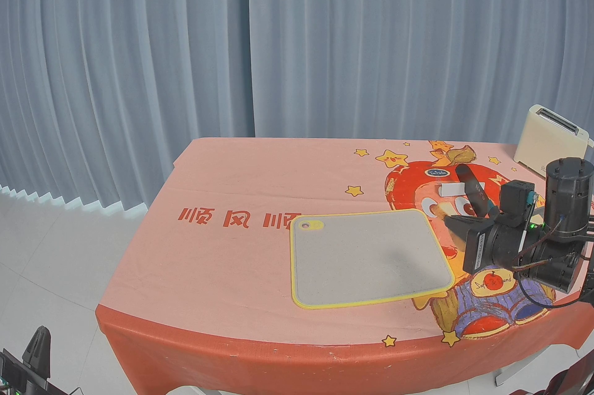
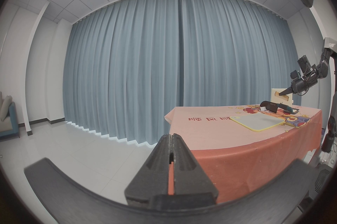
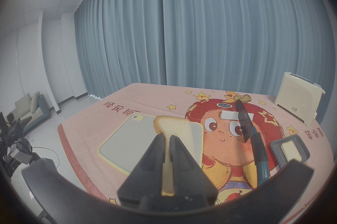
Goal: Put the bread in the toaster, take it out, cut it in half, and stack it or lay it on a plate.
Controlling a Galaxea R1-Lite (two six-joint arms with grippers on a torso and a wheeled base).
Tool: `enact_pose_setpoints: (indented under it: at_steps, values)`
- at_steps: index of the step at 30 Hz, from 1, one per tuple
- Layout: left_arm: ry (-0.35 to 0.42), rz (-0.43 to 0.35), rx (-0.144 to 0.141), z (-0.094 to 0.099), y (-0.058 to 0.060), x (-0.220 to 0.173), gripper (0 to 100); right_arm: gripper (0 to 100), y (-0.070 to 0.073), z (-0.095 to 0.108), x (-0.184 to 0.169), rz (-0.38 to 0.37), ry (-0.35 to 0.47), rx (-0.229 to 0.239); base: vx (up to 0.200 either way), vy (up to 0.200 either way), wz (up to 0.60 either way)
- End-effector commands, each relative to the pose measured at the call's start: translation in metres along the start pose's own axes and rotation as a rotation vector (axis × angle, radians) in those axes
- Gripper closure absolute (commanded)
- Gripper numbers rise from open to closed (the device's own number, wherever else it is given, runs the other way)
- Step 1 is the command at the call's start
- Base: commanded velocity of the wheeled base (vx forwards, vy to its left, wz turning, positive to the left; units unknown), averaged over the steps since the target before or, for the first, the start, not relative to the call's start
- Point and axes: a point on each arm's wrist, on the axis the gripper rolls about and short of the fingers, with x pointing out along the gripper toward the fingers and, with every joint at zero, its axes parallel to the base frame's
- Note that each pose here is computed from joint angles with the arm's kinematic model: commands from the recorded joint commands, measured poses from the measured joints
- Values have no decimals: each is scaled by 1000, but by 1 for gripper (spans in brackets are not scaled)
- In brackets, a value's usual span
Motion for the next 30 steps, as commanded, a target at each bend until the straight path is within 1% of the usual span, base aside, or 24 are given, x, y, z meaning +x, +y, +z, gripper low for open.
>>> enact_pose_setpoints:
  at_steps: [1,30]
  values:
    - [16,2,0,-5,0,1,100,100,-1,0,-2,1,-5,1,0,0,0]
    - [18,1,4,-5,0,1,100,100,-1,-4,1,-2,17,-5,0,0,0]
